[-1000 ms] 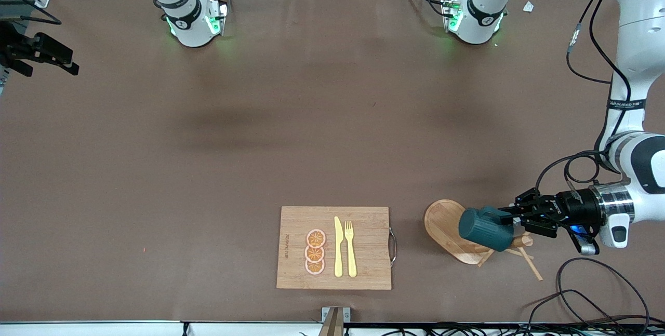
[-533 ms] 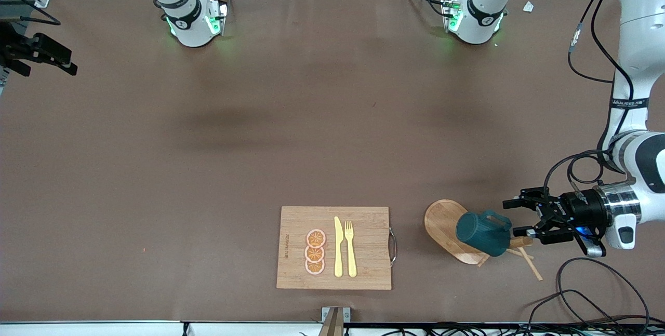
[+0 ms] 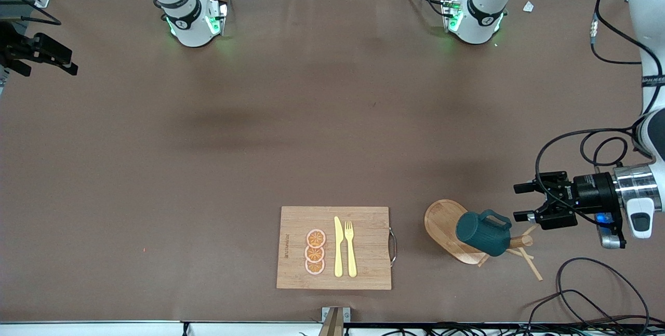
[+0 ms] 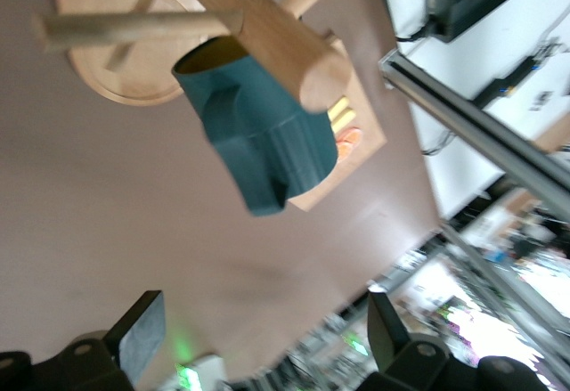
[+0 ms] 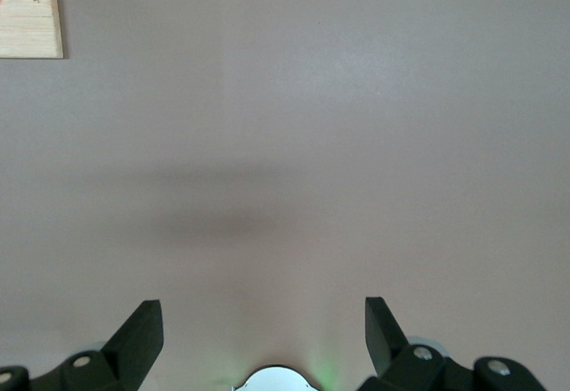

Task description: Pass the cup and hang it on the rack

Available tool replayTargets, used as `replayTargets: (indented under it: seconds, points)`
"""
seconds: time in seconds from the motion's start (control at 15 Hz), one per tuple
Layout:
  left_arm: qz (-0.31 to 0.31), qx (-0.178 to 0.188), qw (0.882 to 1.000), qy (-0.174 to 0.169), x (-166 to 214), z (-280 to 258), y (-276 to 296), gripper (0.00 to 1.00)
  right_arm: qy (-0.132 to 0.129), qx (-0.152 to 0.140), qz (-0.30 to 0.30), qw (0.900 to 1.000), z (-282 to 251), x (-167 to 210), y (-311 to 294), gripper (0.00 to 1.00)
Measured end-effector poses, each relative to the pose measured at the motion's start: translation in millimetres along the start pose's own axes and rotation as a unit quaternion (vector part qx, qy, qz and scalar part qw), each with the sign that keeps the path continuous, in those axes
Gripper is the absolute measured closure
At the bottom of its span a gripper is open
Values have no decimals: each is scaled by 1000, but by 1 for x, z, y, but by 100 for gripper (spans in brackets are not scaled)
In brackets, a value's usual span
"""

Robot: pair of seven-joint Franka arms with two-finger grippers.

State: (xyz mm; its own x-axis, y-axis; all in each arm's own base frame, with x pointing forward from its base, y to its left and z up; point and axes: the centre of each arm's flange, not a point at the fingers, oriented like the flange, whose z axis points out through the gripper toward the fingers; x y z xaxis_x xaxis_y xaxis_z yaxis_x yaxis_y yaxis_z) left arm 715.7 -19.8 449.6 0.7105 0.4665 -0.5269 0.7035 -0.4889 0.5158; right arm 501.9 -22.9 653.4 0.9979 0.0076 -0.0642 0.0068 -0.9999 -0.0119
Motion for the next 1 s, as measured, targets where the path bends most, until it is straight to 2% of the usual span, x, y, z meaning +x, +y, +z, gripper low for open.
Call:
replayTargets:
  seconds: [0.2,0.33,0.47,0.67,0.87,1.0]
  points:
    - [47,80,994,51,-40,-10,17,0,0,0,-1,1000,0,0,-1,0]
    - [76,145,983,84,-68,-19,22,0,0,0,-1,1000,0,0,-1,0]
    - [108,204,965,124,-96,-28,30,0,0,0,-1,1000,0,0,-1,0]
    - [167,270,932,174,-137,-37,45,0,0,0,-2,1000,0,0,-2,0]
    - [224,315,900,199,-168,-54,50,0,0,0,-2,1000,0,0,-2,0]
    - [277,346,874,200,-184,-65,48,0,0,0,-2,1000,0,0,-2,0]
